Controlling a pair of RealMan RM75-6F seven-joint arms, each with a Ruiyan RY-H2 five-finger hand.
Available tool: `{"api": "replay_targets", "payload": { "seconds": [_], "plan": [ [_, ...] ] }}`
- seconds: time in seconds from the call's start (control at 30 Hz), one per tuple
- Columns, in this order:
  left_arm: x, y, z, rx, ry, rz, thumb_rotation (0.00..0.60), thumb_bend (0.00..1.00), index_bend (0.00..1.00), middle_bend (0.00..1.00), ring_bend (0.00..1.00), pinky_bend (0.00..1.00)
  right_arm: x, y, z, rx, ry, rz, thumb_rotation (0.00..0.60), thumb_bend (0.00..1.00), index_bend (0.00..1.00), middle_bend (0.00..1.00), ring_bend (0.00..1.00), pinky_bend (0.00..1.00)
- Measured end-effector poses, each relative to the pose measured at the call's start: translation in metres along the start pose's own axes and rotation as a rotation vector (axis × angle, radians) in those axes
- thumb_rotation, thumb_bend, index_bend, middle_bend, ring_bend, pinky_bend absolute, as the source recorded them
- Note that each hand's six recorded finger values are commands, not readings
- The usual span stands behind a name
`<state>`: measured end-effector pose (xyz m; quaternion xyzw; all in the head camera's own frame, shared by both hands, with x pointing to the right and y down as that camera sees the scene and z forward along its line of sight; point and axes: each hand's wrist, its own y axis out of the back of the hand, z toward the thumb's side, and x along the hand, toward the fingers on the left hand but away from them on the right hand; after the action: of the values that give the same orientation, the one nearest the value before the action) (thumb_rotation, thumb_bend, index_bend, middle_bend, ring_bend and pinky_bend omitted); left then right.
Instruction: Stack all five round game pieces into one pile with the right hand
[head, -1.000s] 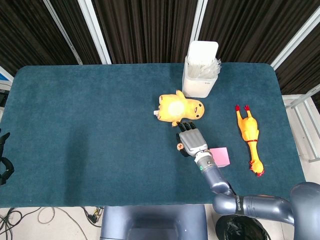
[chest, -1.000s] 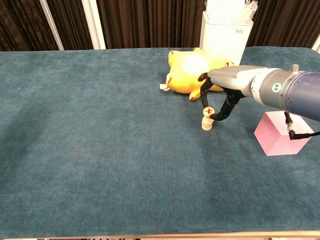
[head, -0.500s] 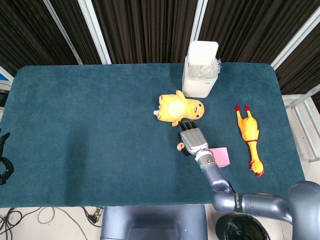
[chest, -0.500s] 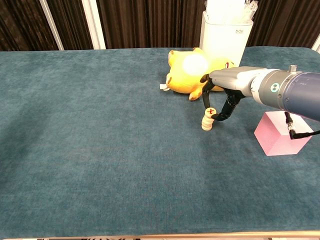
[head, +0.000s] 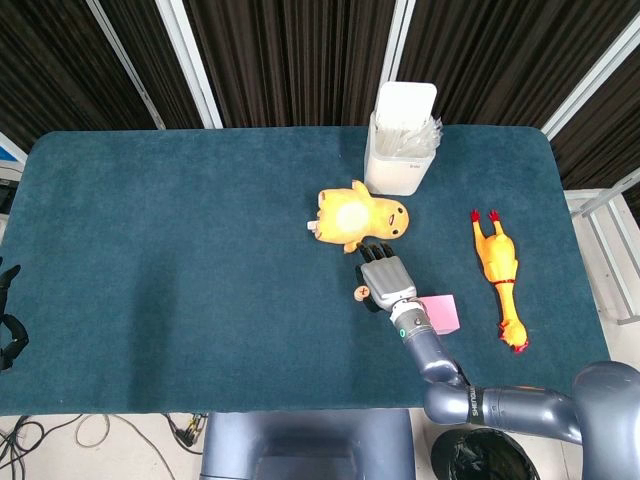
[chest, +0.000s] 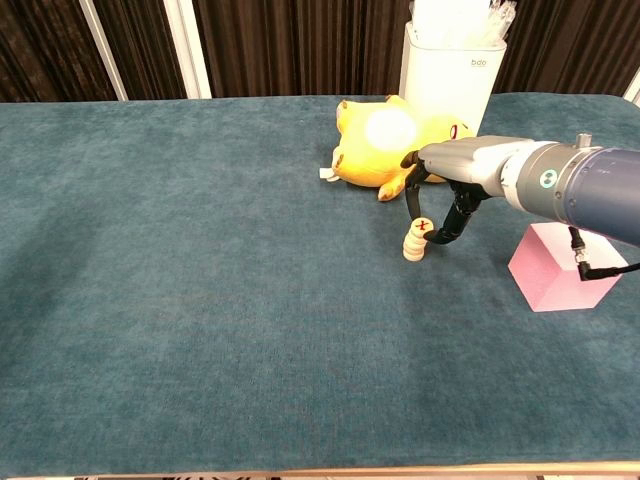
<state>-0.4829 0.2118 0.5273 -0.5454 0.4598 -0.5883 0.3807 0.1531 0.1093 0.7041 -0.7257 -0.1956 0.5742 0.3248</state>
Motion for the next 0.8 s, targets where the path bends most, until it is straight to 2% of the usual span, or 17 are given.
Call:
{"api": "replay_targets", "payload": {
  "seconds": [0.8],
  "plan": [
    [0.0001,0.0000,0.0003,-0.001,-0.002,0.001,0.600,0.82,0.13,0.00,0.00,0.01,-0.0002,-0.0010,-0.0008,0.000,-0.002,0.003,0.600,0.41,0.46,0.00,0.00,0.01]
  ]
}}
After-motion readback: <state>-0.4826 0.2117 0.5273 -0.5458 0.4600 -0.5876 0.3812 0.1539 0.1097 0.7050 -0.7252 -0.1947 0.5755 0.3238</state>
